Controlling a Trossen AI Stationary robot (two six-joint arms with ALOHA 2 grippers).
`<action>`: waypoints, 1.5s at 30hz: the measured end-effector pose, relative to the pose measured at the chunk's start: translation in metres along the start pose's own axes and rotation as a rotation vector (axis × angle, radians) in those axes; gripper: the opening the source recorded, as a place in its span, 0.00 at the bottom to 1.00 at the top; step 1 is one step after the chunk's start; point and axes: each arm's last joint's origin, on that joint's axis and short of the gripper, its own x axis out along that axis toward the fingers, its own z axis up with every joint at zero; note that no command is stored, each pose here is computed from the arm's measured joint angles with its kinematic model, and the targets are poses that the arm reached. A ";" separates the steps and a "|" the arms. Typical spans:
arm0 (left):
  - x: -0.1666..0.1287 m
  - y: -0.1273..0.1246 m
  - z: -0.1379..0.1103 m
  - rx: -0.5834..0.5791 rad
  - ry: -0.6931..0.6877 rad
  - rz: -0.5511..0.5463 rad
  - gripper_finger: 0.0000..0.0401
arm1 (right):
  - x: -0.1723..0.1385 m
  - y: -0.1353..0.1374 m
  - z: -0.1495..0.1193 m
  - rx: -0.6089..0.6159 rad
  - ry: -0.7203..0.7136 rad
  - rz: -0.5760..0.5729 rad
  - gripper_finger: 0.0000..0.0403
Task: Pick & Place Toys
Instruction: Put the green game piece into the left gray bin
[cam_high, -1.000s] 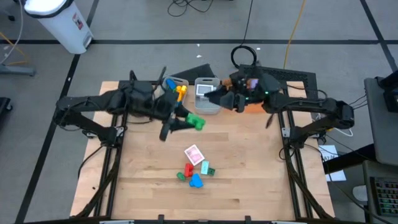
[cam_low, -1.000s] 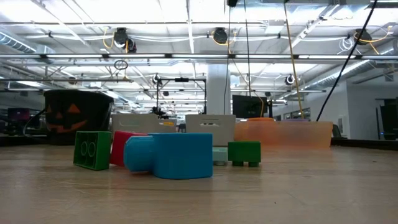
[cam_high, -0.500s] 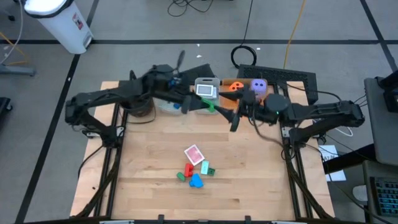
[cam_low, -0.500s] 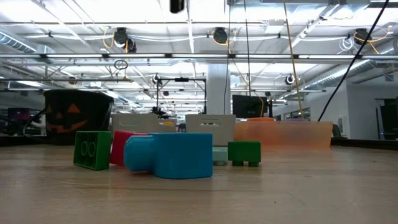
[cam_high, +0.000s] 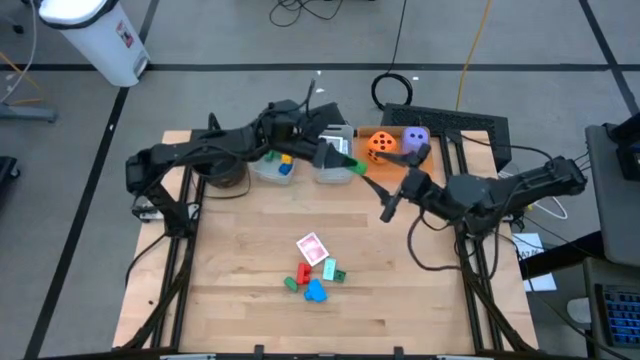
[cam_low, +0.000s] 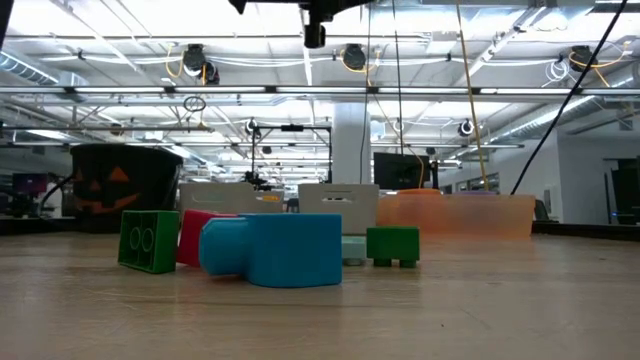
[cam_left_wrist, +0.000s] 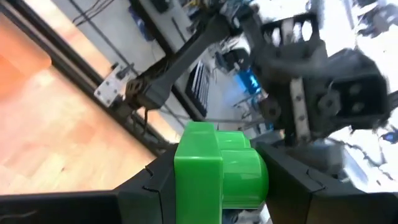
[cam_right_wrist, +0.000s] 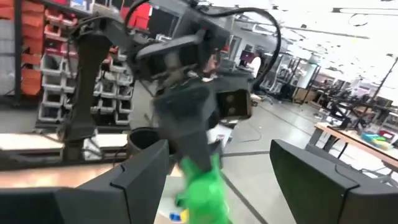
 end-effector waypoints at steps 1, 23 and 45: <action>-0.001 0.000 0.002 -0.002 -0.013 -0.008 0.44 | -0.001 0.001 -0.001 -0.007 0.013 0.008 0.67; 0.002 -0.008 0.001 -0.027 -0.022 -0.061 0.43 | 0.030 0.003 -0.029 -0.095 0.156 -0.054 0.67; 0.002 -0.008 0.000 -0.018 -0.020 -0.060 0.43 | 0.034 0.000 -0.032 -0.062 0.158 0.005 0.29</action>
